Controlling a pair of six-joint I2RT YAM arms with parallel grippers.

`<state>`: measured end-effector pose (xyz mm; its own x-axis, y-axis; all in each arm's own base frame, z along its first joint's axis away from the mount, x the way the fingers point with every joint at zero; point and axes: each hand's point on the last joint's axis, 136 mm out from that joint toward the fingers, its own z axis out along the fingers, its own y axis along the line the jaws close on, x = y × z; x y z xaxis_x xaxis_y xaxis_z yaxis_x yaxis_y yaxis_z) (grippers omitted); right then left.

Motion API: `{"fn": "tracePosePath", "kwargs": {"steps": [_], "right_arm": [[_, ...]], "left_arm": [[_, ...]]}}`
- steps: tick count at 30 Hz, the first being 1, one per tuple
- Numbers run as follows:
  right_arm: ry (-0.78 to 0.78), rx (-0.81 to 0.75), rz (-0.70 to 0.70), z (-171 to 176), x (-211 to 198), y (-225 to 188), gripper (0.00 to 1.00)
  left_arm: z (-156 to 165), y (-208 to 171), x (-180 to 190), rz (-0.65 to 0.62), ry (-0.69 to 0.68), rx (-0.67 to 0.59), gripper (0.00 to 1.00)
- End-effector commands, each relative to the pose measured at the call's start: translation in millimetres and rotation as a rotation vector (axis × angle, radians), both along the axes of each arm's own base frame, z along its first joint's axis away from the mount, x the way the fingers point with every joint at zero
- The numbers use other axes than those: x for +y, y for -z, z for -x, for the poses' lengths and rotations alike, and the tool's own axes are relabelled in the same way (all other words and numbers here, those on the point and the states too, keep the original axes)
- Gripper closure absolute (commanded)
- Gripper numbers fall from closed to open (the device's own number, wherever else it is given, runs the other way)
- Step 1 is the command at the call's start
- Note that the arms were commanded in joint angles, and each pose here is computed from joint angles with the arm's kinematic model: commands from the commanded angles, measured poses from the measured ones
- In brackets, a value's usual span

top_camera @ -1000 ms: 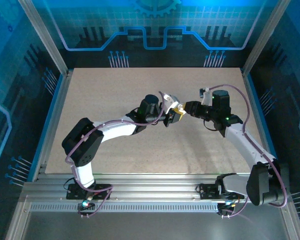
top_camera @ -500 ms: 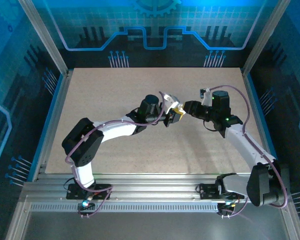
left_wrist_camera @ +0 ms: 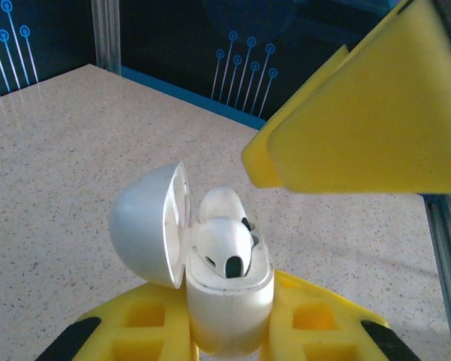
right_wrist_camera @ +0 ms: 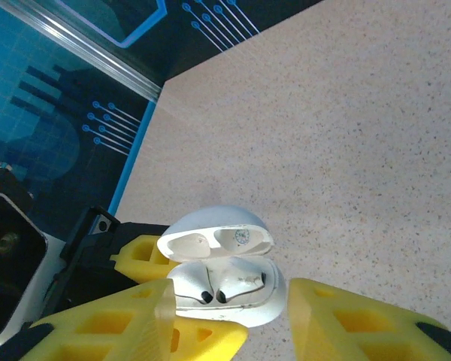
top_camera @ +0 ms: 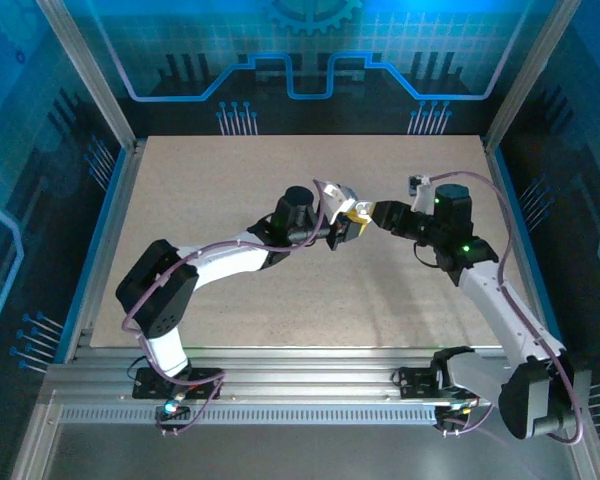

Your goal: Insert wireless bluetooth earbuds into charging case

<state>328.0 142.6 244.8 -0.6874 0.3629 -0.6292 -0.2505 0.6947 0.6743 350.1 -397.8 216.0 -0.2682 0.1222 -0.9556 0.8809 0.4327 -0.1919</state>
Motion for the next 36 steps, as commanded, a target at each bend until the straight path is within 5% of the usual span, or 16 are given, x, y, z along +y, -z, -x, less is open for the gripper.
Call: {"fn": "tracePosePath", "kwargs": {"steps": [1,36], "right_arm": [[0.019,-0.033,0.031,5.4,-11.1,-1.5,0.53],[-0.022,-0.258,0.070,41.7,-36.8,-28.3,0.21]], "left_arm": [[10.7,-22.3,2.1,0.042,0.018,-0.031,0.90],[53.0,-52.0,23.6,0.031,0.094,-0.010,0.90]]}}
